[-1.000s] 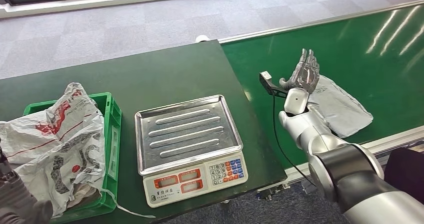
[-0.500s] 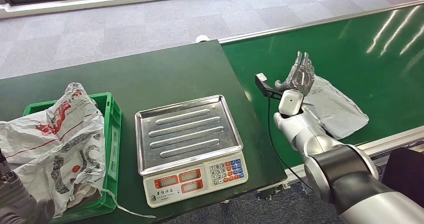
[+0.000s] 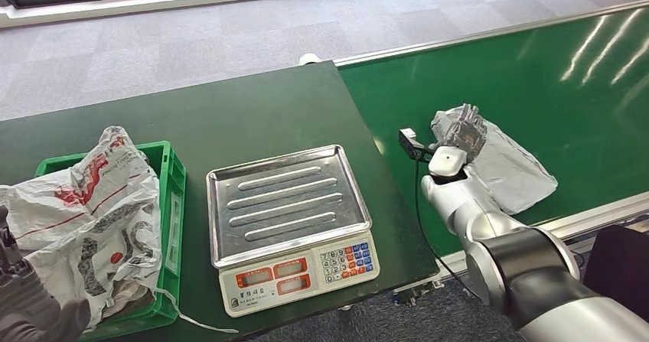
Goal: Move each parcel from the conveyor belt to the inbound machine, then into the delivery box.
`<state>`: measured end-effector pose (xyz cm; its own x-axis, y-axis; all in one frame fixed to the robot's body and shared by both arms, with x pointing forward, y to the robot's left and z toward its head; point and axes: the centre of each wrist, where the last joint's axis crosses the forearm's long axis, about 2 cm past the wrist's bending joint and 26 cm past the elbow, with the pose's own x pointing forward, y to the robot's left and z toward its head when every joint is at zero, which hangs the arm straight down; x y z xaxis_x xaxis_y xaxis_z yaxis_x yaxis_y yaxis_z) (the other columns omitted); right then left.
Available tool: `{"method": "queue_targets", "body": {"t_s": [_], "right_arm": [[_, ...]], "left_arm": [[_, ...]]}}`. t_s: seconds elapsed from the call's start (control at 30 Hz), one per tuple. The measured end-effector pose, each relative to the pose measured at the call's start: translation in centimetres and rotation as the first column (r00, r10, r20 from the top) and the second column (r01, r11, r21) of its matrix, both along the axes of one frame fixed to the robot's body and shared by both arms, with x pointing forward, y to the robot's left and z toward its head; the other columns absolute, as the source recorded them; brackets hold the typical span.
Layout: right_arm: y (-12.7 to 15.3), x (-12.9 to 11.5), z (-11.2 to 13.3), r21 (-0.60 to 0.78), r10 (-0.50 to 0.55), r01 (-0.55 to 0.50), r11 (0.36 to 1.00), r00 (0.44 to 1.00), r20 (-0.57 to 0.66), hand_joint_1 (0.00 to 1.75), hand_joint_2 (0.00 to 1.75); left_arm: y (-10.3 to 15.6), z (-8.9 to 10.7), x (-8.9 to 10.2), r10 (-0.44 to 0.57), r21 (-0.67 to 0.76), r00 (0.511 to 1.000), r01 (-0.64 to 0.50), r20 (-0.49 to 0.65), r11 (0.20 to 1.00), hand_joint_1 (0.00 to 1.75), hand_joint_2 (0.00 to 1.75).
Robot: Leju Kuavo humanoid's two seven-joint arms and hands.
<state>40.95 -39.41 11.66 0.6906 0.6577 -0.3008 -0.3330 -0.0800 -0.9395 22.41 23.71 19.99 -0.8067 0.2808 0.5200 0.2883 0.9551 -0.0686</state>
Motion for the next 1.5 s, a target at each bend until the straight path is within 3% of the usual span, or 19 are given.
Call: {"method": "queue_targets", "body": {"t_s": [0.67, 1.5], "right_arm": [[0.2, -1.2, -1.7, 0.048, -0.023, 0.025, 0.999, 0.998, -0.058, 0.00, 1.75], [0.6, -1.3, -2.0, 0.061, -0.022, 0.027, 0.998, 0.997, -0.073, 0.00, 1.75]], "left_arm": [[0.3, -0.1, 0.0, 0.028, -0.003, 1.000, -0.028, -0.005, 1.000, 0.00, 1.75], [0.5, 0.0, -0.1, 0.051, 0.006, 0.999, -0.051, -0.008, 0.999, 0.00, 1.75]]}}
